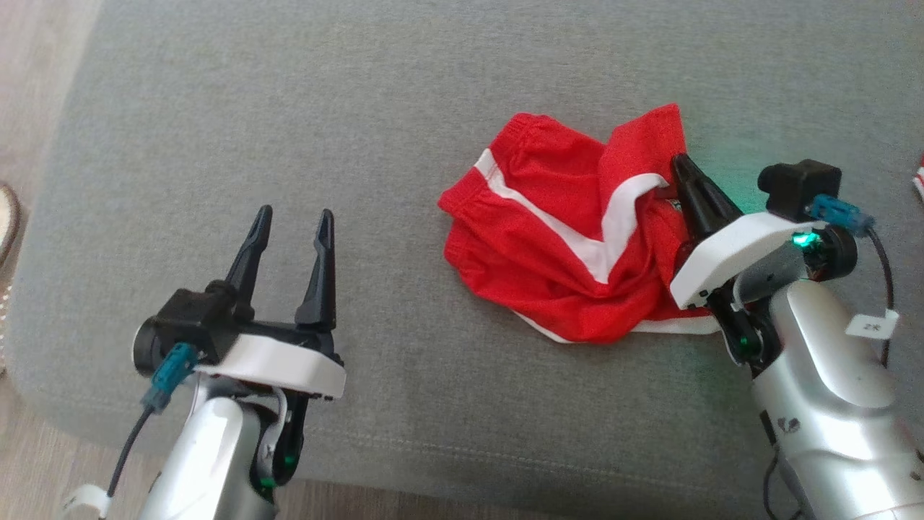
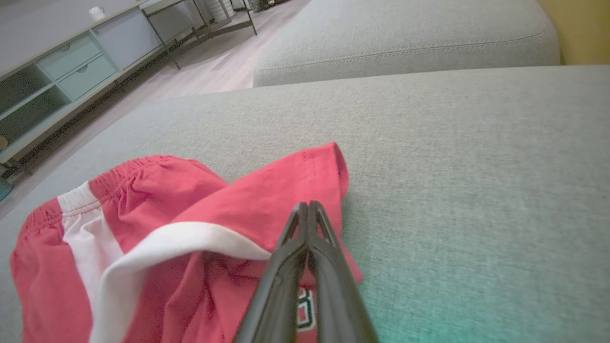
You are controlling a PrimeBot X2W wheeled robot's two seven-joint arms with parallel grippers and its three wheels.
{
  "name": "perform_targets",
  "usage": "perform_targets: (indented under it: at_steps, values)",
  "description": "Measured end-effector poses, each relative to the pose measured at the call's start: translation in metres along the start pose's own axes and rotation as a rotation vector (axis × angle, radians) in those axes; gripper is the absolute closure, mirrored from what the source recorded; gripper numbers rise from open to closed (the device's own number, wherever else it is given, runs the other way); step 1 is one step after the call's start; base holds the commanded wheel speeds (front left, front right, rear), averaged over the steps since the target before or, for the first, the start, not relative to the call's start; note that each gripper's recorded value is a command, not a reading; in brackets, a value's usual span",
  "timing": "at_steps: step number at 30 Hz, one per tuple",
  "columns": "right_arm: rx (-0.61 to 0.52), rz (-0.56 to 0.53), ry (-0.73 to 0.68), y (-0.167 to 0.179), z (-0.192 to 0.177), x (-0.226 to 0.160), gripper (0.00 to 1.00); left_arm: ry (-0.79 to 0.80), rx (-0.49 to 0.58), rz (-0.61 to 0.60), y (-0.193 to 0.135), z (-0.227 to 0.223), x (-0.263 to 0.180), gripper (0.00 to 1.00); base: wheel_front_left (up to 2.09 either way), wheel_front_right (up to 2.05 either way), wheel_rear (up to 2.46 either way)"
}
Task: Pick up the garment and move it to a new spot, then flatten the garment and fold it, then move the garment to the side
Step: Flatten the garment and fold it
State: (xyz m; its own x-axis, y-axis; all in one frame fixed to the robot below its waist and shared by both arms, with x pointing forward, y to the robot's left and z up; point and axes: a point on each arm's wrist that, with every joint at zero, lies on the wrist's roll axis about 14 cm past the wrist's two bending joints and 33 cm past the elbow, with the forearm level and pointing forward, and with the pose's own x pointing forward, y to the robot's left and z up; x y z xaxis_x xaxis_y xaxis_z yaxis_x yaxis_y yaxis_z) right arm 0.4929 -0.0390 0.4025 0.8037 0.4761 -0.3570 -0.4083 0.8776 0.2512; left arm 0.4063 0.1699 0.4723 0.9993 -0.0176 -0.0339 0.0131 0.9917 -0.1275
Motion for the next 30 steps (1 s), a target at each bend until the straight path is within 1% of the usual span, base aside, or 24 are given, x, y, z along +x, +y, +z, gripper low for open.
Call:
perform_targets:
  at_steps: [7,13,14,15,16,17,22,25,30]
  values:
    - [0.032,-0.033,-0.100,-0.014,0.018,-0.017,1.00,-0.015,-0.002,-0.042,-0.012,0.003,0.007,0.00,0.00,0.00,0.00]
    - [0.016,-0.078,-0.172,-0.027,0.027,-0.045,1.00,-0.031,-0.006,-0.074,-0.022,0.008,0.009,0.00,0.00,0.00,0.00]
    - [0.016,-0.078,-0.172,-0.027,0.027,-0.045,1.00,-0.031,-0.006,-0.074,-0.022,0.008,0.009,0.00,0.00,0.00,0.00]
    - [0.000,-0.084,-0.189,-0.028,0.030,-0.050,0.94,-0.034,-0.004,-0.079,-0.023,0.009,0.009,0.00,0.00,0.00,0.00]
    - [-0.023,-0.091,-0.206,-0.029,0.035,-0.055,0.16,-0.036,-0.001,-0.082,-0.024,0.010,0.008,0.00,0.00,0.00,0.00]
    - [-0.045,-0.100,-0.228,-0.030,0.040,-0.060,0.00,-0.039,0.001,-0.085,-0.025,0.011,0.008,0.00,0.00,0.00,0.00]
    - [-0.122,-0.135,-0.345,-0.028,0.070,-0.090,0.00,-0.052,0.015,-0.085,-0.023,0.016,0.003,0.00,0.00,0.00,0.00]
    - [-0.128,-0.160,-0.374,-0.024,0.071,-0.110,0.00,-0.052,0.022,-0.091,-0.024,0.016,-0.001,0.00,0.00,0.00,0.00]
    - [-0.137,-0.219,-0.360,-0.026,0.063,-0.141,0.00,-0.052,0.032,-0.103,-0.027,0.018,-0.007,0.00,0.00,0.00,0.00]
